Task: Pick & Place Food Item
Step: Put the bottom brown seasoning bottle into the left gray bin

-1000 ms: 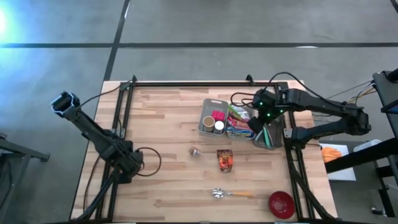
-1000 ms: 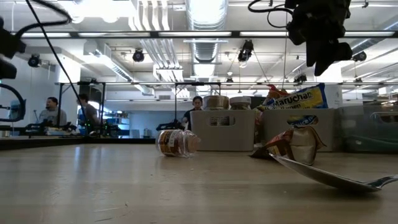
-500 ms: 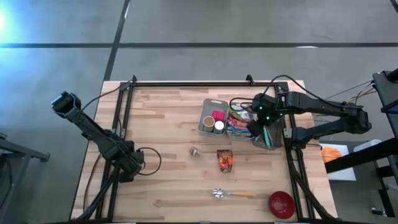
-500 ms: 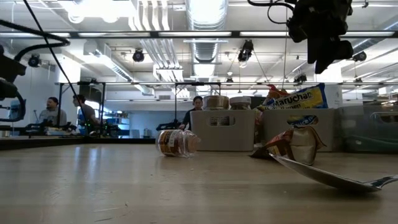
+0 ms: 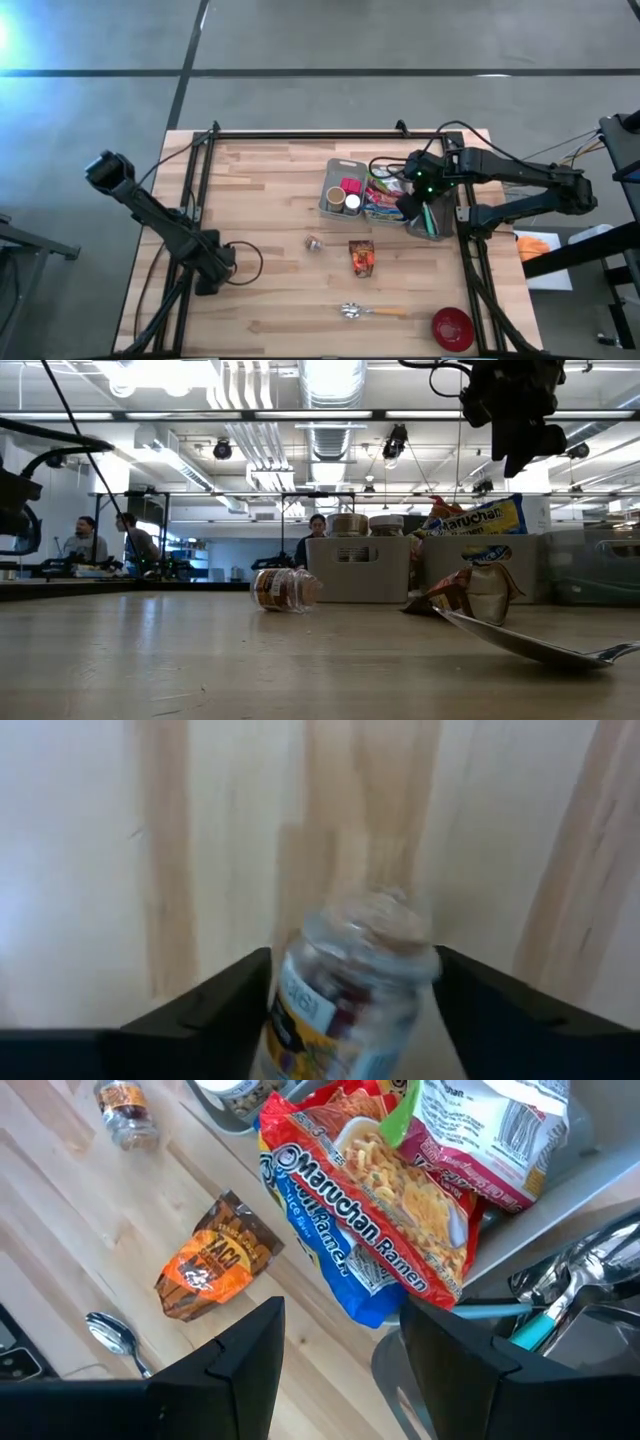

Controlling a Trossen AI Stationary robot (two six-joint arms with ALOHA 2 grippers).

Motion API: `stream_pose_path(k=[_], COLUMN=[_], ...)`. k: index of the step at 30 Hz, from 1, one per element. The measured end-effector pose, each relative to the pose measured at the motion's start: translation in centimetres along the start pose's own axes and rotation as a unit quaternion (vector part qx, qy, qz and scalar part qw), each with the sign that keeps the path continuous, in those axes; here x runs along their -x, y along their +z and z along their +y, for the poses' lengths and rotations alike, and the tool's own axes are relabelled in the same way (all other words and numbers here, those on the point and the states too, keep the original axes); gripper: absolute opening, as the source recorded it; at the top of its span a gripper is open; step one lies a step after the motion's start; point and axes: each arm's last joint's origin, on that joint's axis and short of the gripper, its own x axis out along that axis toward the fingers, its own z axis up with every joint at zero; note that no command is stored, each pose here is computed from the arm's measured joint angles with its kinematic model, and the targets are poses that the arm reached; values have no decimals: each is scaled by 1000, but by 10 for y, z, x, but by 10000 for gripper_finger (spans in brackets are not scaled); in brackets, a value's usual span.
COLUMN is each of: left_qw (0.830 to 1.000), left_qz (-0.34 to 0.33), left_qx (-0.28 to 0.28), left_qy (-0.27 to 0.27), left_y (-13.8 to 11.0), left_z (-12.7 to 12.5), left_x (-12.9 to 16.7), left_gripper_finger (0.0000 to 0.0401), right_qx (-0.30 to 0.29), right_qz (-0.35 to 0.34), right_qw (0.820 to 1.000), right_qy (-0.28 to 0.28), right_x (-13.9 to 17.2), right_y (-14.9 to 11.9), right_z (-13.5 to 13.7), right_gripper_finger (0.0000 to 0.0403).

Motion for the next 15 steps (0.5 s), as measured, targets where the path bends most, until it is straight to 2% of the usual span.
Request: stream_pose_path(k=[5, 6, 11, 15], left_qw=[1000, 1000, 1000, 998], left_qz=[9, 9, 11, 12], left_qx=[1, 1, 19, 46], left_qy=[-1, -1, -7, -48], left_y=[2, 2, 3, 12], left_z=[-2, -2, -4, -12], left_x=[-5, -5, -3, 9], left_gripper_finger=[188, 181, 181, 181], right_qx=[1, 1, -1, 12], right_qz=[-7, -7, -8, -16], right_qw=[1000, 1000, 1000, 1000], right_qy=[6, 6, 7, 17], right_x=[0, 0, 0, 1], right_y=[1, 1, 2, 2], right_z=[1, 1, 1, 5], right_gripper_finger=[196, 196, 196, 196])
